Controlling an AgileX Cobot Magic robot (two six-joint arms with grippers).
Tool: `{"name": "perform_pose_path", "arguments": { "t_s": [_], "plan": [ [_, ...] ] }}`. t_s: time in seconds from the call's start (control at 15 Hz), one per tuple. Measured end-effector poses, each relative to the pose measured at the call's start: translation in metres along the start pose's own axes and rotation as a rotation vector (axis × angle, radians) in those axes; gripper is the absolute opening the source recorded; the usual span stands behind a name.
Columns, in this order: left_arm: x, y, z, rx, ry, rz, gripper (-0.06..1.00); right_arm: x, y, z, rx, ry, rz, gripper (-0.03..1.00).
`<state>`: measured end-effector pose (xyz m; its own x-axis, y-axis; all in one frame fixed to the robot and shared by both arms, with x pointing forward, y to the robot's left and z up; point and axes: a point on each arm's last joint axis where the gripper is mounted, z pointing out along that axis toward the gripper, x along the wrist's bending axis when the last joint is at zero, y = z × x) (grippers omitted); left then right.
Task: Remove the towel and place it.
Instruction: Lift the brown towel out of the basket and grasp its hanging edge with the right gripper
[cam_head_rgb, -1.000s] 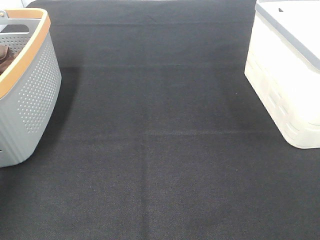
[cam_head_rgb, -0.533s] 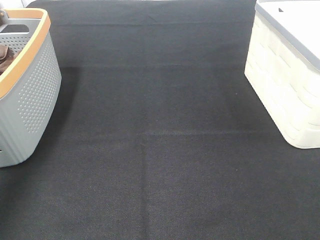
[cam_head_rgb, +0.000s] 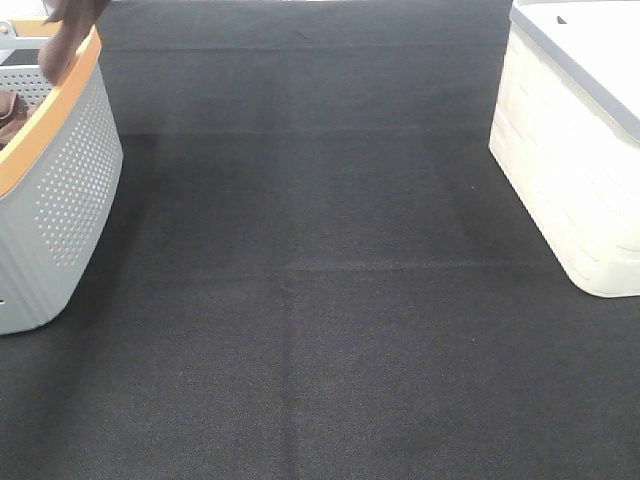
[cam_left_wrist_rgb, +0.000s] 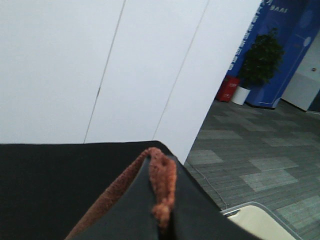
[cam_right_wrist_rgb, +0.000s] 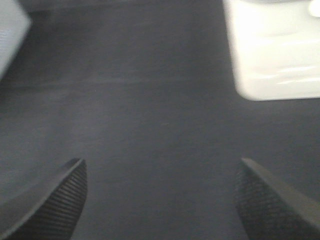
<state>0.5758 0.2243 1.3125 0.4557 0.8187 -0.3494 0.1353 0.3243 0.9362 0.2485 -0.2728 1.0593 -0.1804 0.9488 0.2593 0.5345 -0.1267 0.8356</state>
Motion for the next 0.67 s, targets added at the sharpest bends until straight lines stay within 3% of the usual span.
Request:
{"name": "perform_pose_path", "arguments": {
  "t_s": [0.13,0.27,0.53,0.67],
  "plan": [
    [-0.028,-0.005,0.007,-0.041,-0.068,0.032,0.0,0.008,0.011,0.013,0.051,0.114,0.064,0.75],
    [-0.059,-0.013,0.012,-0.059,-0.146,0.055,0.0,0.017,0.028,0.031,0.065,0.256,0.023,0.76],
    [-0.091,-0.037,0.027,-0.009,-0.224,0.087,0.0,0.033,0.061,0.055,0.014,0.515,-0.028,0.76],
    [-0.108,-0.054,0.036,0.033,-0.267,0.103,0.0,0.038,0.081,0.065,-0.013,0.605,-0.059,0.75]
  ]
}}
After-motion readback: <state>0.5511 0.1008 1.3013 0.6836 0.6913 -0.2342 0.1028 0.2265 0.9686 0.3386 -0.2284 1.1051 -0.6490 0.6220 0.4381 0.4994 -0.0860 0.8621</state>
